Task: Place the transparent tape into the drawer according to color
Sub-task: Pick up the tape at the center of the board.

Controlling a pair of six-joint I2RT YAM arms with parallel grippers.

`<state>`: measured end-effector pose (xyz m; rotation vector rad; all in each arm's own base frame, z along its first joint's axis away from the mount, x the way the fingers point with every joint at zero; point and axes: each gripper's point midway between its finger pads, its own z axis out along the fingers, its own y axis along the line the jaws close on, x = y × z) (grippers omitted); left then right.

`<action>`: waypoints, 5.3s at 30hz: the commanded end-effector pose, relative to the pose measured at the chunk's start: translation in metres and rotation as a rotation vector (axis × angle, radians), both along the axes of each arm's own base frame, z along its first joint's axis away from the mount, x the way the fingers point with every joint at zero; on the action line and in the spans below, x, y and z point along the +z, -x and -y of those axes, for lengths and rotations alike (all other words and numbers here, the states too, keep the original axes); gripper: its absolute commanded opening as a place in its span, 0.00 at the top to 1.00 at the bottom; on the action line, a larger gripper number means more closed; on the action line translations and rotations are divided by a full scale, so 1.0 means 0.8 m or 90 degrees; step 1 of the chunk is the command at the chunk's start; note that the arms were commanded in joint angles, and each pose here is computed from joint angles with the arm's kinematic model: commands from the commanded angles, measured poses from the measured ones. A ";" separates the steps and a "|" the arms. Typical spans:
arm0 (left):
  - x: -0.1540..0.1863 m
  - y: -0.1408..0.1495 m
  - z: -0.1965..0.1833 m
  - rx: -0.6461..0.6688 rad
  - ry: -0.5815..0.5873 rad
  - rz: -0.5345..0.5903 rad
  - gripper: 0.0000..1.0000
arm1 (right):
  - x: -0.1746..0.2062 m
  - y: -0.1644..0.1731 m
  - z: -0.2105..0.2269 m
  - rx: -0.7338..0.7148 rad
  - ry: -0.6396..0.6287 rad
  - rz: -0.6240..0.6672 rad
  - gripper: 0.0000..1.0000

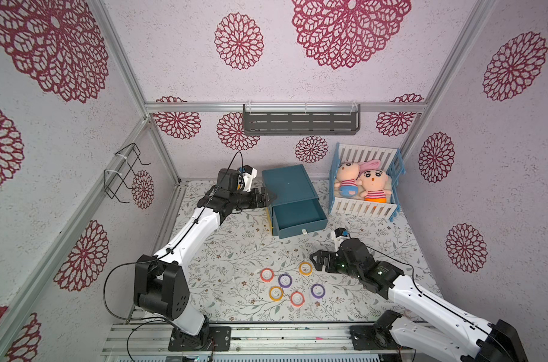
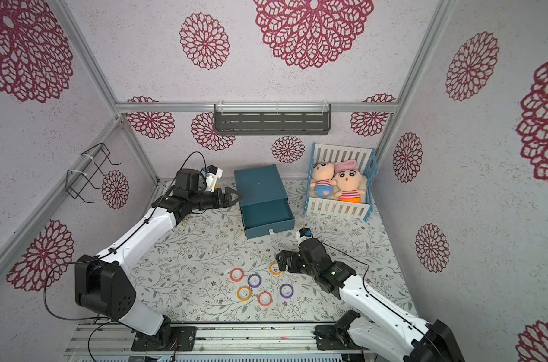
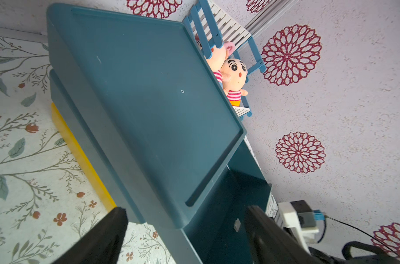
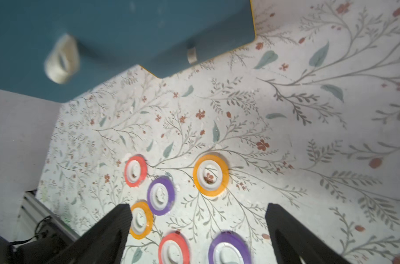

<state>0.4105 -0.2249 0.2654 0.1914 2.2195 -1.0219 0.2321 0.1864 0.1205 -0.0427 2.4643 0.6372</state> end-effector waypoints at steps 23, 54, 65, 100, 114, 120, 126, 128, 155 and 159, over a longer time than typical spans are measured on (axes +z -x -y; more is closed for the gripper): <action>-0.003 0.055 -0.044 0.059 -0.033 0.015 0.03 | -0.070 -0.020 -0.017 -0.067 0.186 0.002 0.01; -0.010 0.062 -0.066 0.073 -0.039 0.011 0.03 | -0.151 0.020 0.075 -0.133 0.270 -0.172 0.30; -0.007 0.066 -0.067 0.068 -0.035 0.012 0.03 | -0.100 -0.006 0.061 -0.124 0.214 -0.144 0.30; -0.019 0.079 -0.073 0.068 -0.039 -0.009 0.03 | -0.162 0.010 0.077 -0.032 0.292 -0.279 0.69; -0.038 0.095 -0.082 0.078 -0.046 -0.033 0.03 | -0.172 0.020 0.081 -0.023 0.306 -0.309 1.00; -0.038 0.095 -0.083 0.080 -0.047 -0.034 0.03 | -0.156 0.015 0.080 -0.045 0.288 -0.289 1.00; -0.041 0.094 -0.084 0.082 -0.046 -0.039 0.03 | -0.126 0.006 0.078 -0.072 0.257 -0.249 1.00; -0.043 0.096 -0.082 0.079 -0.041 -0.045 0.03 | -0.117 0.005 0.078 -0.079 0.249 -0.240 1.00; -0.042 0.099 -0.083 0.081 -0.041 -0.049 0.03 | -0.097 -0.023 0.097 -0.104 0.255 -0.211 0.71; -0.040 0.101 -0.085 0.083 -0.045 -0.043 0.03 | -0.101 -0.023 0.100 -0.097 0.263 -0.219 0.71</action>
